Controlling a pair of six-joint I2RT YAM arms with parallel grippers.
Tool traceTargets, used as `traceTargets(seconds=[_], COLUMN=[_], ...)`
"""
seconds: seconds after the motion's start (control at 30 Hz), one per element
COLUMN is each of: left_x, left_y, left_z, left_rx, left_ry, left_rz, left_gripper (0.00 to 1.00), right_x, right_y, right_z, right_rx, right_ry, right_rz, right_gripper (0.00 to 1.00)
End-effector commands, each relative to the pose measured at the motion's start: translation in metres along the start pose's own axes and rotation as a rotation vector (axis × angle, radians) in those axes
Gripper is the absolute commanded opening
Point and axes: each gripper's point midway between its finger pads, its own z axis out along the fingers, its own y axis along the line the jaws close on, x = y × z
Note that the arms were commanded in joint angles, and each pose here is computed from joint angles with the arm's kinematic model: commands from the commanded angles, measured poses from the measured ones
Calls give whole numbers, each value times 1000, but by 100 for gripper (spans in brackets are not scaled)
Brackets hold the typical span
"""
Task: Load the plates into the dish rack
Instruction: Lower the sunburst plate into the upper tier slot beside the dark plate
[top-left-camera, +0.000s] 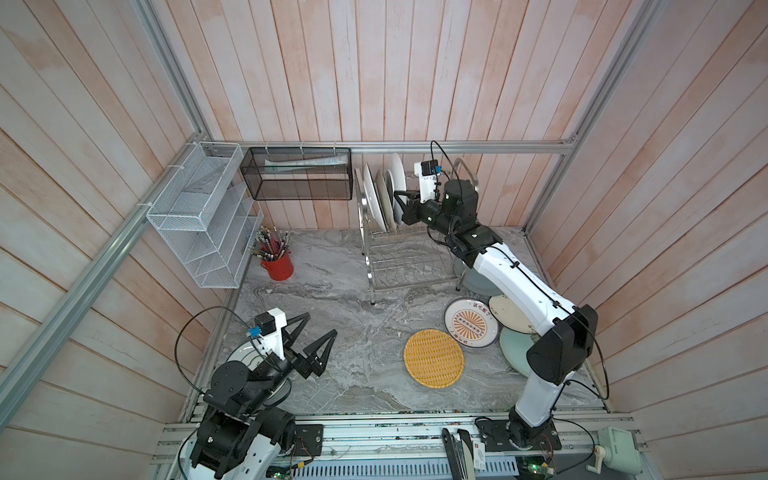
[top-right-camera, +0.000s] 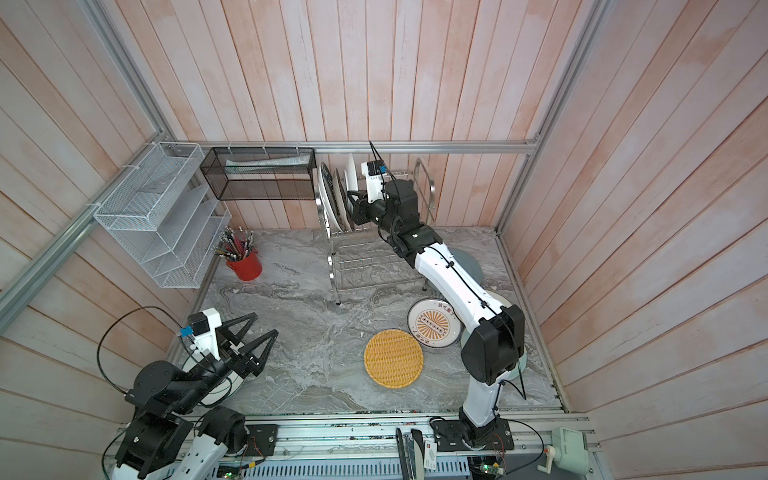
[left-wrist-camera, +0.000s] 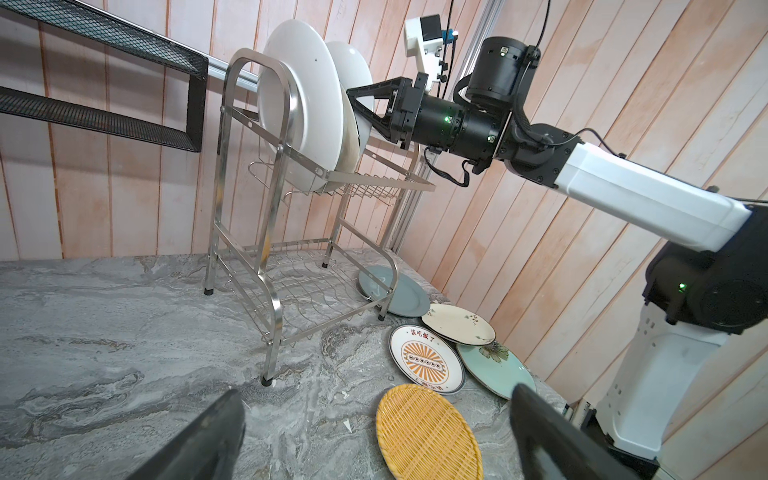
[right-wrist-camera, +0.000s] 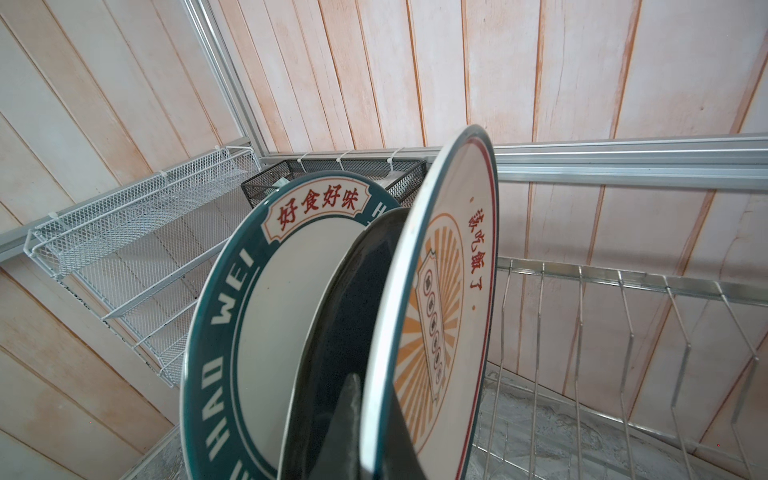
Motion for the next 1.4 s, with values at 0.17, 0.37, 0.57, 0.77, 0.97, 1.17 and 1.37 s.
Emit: traceTargets(seconds=[0.17,0.37,0.57,0.77,0.97,1.17,1.37], left_x=[4,4,5,5,4,4,4], left_y=[4,4,4,6,6,6,6], left_z=[1,0,1,2,2,1,1], left_rx=[-16,-18,-17,-28,-26,-26,-29], left_ry=[5,4,7,9,8,7,6], left_rz=[10,10,7,3,2,2,0], left_gripper=[100,100,100,100,100,100,100], right_x=[57,71,72,63,51,39,30], right_y=[-21,-24,-25,-17,-13,-8,-1], right_z=[-1,-10,-17,-20,-25,-31,-38], right_rx=[72,72,72,41,40,29,13], right_ry=[135,142,140,124,110,91,77], right_rz=[-11,-17,-20,-30,-41,-38,-27], right_gripper=[0,5,14,30,42,46,47])
